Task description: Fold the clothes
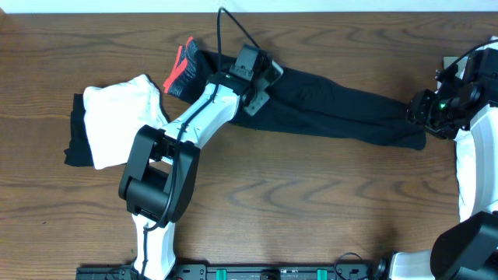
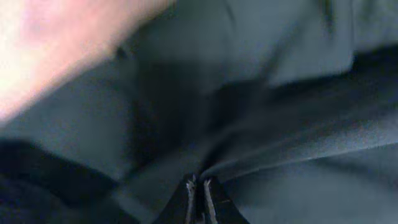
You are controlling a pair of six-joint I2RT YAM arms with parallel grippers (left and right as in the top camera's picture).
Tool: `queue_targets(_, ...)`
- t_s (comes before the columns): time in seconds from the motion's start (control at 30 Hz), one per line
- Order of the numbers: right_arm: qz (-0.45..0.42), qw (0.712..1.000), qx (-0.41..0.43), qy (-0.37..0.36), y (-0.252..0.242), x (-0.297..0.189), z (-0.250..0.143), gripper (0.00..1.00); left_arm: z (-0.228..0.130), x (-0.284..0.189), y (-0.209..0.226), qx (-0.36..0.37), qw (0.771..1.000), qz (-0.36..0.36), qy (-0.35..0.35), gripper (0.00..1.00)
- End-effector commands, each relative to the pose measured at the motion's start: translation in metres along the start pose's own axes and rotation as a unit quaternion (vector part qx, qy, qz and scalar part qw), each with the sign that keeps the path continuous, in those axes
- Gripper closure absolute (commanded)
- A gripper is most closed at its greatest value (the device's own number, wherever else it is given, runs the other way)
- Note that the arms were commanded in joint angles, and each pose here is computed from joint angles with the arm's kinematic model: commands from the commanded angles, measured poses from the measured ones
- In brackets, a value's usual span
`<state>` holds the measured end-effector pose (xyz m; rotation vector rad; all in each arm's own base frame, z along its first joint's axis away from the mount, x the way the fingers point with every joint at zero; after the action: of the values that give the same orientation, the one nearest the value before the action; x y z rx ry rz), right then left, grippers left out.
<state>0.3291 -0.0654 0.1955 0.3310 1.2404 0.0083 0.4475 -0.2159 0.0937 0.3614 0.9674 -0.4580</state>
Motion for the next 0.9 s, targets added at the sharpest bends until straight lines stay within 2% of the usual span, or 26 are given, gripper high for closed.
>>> queue_targets(0.0, -0.003, 1.000, 0.007, -0.006, -0.003, -0.003, 0.003, 0.50, 0.016, -0.002, 0.005, 0.001, 1.000, 0.015, -0.026, 0.93)
queue_targets(0.23, -0.002, 1.000, 0.007, -0.006, -0.003, -0.002, 0.003, 0.50, 0.042, -0.001, 0.008, -0.017, 0.995, 0.022, -0.093, 0.91)
queue_targets(0.3, 0.000, 1.000, 0.007, -0.005, -0.002, -0.002, 0.003, 0.51, 0.053, -0.004, 0.010, -0.027, 0.992, 0.024, -0.120, 0.83)
queue_targets(0.47, 0.000, 1.000, 0.007, -0.004, -0.002, -0.002, 0.002, 0.50, 0.063, -0.006, 0.011, -0.048, 0.988, 0.024, -0.145, 0.50)
queue_targets(0.6, 0.009, 1.000, 0.006, 0.002, 0.001, -0.002, 0.000, 0.50, 0.052, -0.007, 0.022, -0.065, 0.989, 0.061, -0.118, 0.42)
queue_targets(0.67, 0.037, 0.999, -0.021, 0.006, 0.011, -0.002, -0.002, 0.51, 0.043, -0.013, 0.021, -0.065, 0.992, 0.061, -0.093, 0.38)
queue_targets(0.73, 0.083, 0.994, -0.068, 0.006, 0.029, -0.001, -0.004, 0.51, 0.033, -0.020, 0.019, -0.078, 0.993, 0.058, -0.065, 0.23)
queue_targets(0.77, 0.103, 0.991, -0.090, 0.006, 0.039, 0.000, -0.005, 0.52, 0.027, -0.023, 0.018, -0.083, 0.994, 0.056, -0.049, 0.13)
queue_targets(0.83, 0.117, 0.985, -0.126, 0.008, 0.055, 0.005, -0.007, 0.55, 0.013, -0.028, 0.016, -0.081, 0.995, 0.054, -0.014, 0.13)
queue_targets(0.87, 0.117, 0.983, -0.143, 0.008, 0.063, 0.009, -0.007, 0.63, 0.004, -0.029, 0.015, -0.080, 0.995, 0.054, 0.006, 0.16)
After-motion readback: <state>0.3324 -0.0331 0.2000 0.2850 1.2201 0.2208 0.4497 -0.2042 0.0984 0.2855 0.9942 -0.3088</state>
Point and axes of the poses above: each gripper's point midway between its finger pads, its own x axis out along the fingers, its own y axis along the line the jaws close on, z = x × y, the point moved 4 cm from there along -x, back along the fingers, and after that the axes turned 13 degrees about -x, right-handed, at the moved point
